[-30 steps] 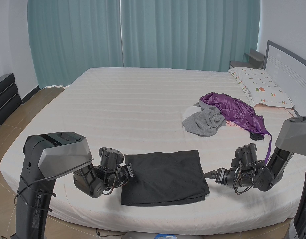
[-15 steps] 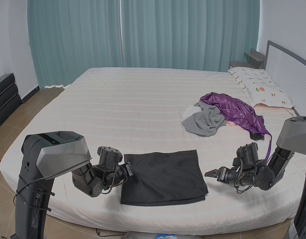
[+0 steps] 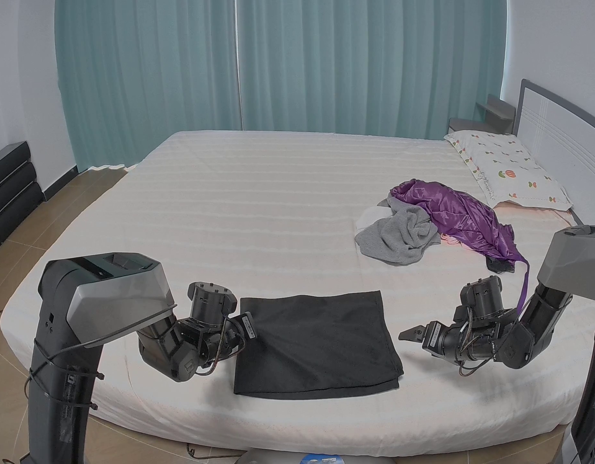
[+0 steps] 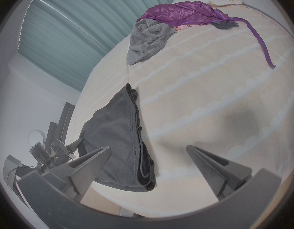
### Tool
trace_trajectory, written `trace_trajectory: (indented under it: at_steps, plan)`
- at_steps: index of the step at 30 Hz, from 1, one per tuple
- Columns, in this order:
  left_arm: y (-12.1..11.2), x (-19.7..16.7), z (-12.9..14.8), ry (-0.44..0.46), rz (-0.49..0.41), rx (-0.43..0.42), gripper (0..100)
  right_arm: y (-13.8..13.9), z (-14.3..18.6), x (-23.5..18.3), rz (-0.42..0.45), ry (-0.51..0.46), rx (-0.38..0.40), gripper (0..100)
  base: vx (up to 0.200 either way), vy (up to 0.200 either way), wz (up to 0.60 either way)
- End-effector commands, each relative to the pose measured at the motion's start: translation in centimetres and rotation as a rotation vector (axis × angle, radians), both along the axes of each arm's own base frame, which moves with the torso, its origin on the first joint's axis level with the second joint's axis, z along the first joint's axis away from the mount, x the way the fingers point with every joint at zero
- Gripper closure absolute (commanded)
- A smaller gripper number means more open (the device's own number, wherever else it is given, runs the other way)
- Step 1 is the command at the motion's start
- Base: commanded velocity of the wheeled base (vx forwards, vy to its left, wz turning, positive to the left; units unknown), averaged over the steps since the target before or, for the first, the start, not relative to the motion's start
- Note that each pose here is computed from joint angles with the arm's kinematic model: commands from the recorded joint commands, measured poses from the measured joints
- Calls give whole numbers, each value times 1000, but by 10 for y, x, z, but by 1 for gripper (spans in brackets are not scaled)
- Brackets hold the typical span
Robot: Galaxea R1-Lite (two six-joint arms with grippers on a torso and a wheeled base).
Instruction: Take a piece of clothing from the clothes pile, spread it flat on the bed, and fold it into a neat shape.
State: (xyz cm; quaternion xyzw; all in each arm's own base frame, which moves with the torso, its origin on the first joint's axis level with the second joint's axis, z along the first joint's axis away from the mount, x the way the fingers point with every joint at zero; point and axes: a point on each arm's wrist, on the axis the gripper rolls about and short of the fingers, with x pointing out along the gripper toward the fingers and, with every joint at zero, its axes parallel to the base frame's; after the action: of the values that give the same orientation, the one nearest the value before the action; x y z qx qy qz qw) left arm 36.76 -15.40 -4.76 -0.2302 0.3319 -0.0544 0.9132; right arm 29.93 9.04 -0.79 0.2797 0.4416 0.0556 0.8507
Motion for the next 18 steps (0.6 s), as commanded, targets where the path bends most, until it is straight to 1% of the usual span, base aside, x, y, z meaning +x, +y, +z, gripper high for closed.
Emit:
trace_trajectory:
  at_steps: [1,10,18]
  plan:
    - [1,1,5,-12,7,-2,100,0,-1,1,-6,3,6,0,0,200,0]
    - [11,-2,18,-22,40,-21,100,1,0,1,-11,2,11,0,0,200,0]
    - [33,-1,23,-15,86,-23,100,1,0,1,-11,0,13,0,0,200,0]
